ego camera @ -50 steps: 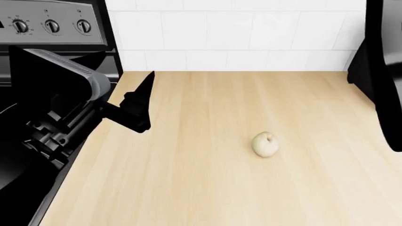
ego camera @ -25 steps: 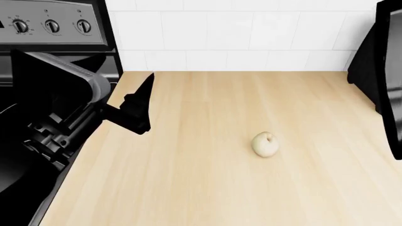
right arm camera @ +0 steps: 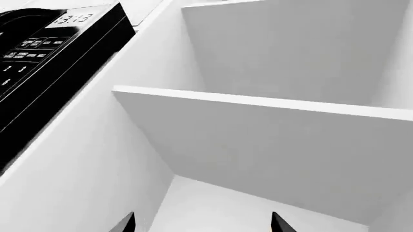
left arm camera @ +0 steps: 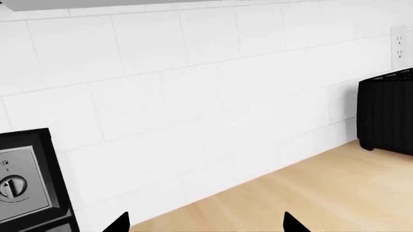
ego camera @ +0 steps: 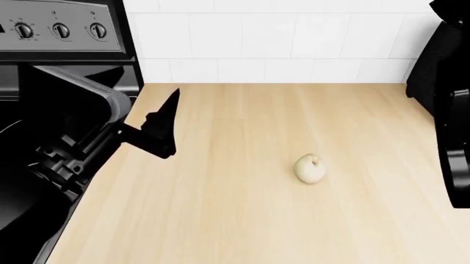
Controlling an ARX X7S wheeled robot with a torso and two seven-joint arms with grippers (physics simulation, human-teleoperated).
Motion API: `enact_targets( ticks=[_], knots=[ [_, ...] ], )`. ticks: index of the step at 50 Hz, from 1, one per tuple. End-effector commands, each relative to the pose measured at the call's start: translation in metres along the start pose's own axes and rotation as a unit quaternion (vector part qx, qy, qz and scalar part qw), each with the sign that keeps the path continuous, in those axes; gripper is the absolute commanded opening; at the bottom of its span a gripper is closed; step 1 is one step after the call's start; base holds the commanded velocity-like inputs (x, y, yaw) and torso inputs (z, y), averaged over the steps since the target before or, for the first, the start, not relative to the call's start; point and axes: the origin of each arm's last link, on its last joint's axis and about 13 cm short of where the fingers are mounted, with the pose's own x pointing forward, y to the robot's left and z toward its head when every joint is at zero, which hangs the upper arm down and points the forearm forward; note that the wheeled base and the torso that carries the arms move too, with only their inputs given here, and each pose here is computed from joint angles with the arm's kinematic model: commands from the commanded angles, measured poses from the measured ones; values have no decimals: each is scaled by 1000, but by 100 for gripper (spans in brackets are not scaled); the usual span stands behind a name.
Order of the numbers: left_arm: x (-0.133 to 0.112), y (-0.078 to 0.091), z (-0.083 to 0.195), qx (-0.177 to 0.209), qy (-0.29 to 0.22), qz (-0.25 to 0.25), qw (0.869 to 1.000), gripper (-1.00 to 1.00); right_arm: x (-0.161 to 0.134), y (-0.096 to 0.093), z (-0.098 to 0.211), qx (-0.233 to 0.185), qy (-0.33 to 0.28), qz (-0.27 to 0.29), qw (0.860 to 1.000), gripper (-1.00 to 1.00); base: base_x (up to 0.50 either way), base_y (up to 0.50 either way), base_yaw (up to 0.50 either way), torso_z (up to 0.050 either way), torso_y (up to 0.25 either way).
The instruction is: Pick the lemon, apricot from the counter and place them in the cabinet. Then close the cabinet.
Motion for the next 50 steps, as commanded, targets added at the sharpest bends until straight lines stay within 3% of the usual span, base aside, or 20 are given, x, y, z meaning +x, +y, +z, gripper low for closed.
enact_targets(
  ticks=[1, 17, 26, 36, 50],
  knots=[
    [1, 1, -6, 9, 8, 10, 1000, 100, -18, 7, 11, 53, -76, 57, 994, 100, 0, 0, 0, 0, 0],
    [-2, 6, -10, 7, 12, 21, 1000, 100, -46, 22, 24, 136, -80, 157, 975, 100, 0, 0, 0, 0, 0],
    [-4, 6, -10, 4, 11, 26, 1000, 100, -64, 25, 22, 152, -31, 213, 965, 100, 0, 0, 0, 0, 0],
    [-4, 6, -9, 5, 10, 28, 1000, 100, -89, 31, 20, 138, 43, 279, 949, 100, 0, 0, 0, 0, 0],
    [-3, 5, -8, 8, 12, 25, 1000, 100, -111, 28, 3, 170, 131, 293, 932, 100, 0, 0, 0, 0, -1]
  ],
)
